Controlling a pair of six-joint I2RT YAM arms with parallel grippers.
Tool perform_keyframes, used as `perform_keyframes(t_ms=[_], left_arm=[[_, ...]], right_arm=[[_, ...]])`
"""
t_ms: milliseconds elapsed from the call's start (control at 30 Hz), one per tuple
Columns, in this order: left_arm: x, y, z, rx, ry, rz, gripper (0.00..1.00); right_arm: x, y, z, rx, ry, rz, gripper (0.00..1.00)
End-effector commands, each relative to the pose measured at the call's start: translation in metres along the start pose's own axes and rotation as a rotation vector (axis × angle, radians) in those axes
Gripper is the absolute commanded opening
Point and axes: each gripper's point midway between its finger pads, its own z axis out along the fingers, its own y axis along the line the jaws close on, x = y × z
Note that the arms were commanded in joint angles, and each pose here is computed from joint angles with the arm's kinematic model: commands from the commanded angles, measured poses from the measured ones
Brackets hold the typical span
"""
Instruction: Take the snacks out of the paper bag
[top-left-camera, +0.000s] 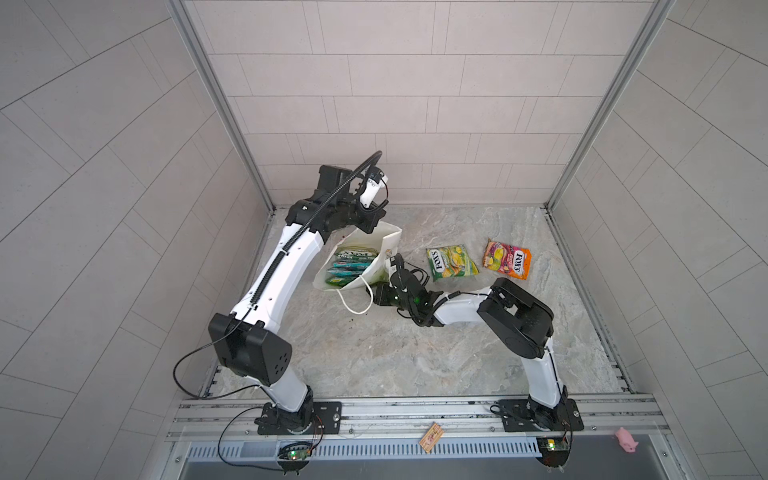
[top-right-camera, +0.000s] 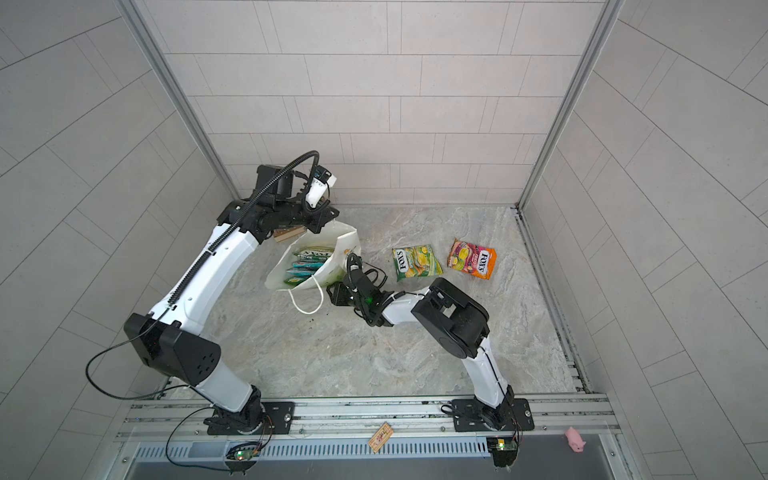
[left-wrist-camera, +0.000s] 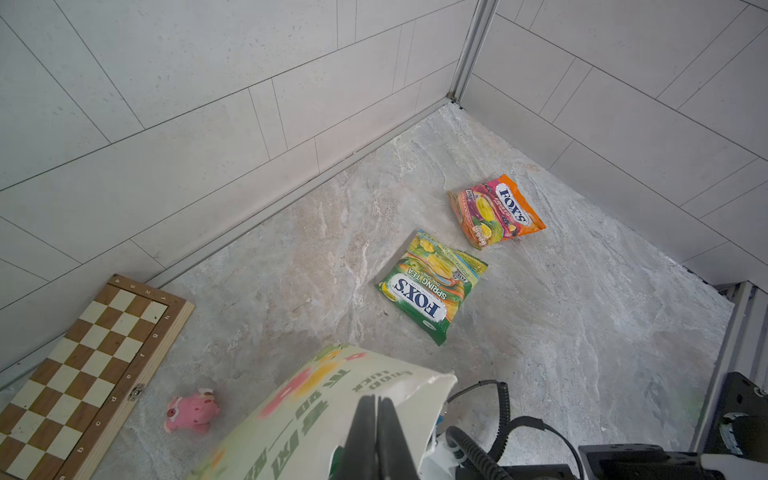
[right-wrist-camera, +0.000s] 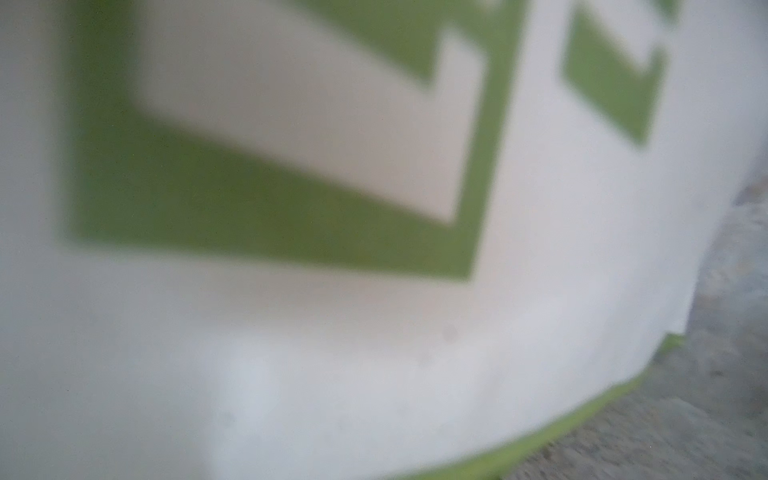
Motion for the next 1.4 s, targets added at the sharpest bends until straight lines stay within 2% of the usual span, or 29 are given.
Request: perform_keyframes(t_ms=[0, 267, 433, 700, 900, 1033, 1200, 1367], left_arm=[[-0.013, -0.017, -0.021, 0.037, -0.069, 0.018, 0.00], [0.016, -0.024, -0.035, -0.030, -0.081, -0.098, 0.00], [0.028, -0.039, -0.034, -0.089, -0.075, -0.152, 0.00], [0.036, -0.059, -0.017, -0.147, -0.060, -0.228, 0.00], [0.028, -0.074, -0.016, -0.146, -0.090, -0.253, 0.00], [0.023, -0.073, -0.018, -0.184, -0.115, -0.243, 0.00], [0.023, -0.054, -0.028, -0.302, -0.134, -0.216, 0.00], [0.028, -0.041, -0.037, -0.387, -0.121, -0.230, 0.00]], right_arm=[[-0.004, -0.006, -0.011, 0.032, -0.042, -0.025, 0.47], [0.001, -0.059, -0.075, 0.199, -0.040, -0.101, 0.50], [-0.015, -0.083, -0.113, 0.286, -0.115, -0.141, 0.51], [-0.009, -0.069, -0.125, 0.233, -0.011, -0.197, 0.51], [-0.014, -0.057, -0.149, 0.225, 0.011, -0.249, 0.52], [-0.002, -0.050, -0.145, 0.165, 0.050, -0.219, 0.52], [0.030, -0.034, -0.119, 0.078, 0.128, -0.179, 0.50], [0.044, -0.032, -0.090, 0.026, 0.138, -0.088, 0.49]])
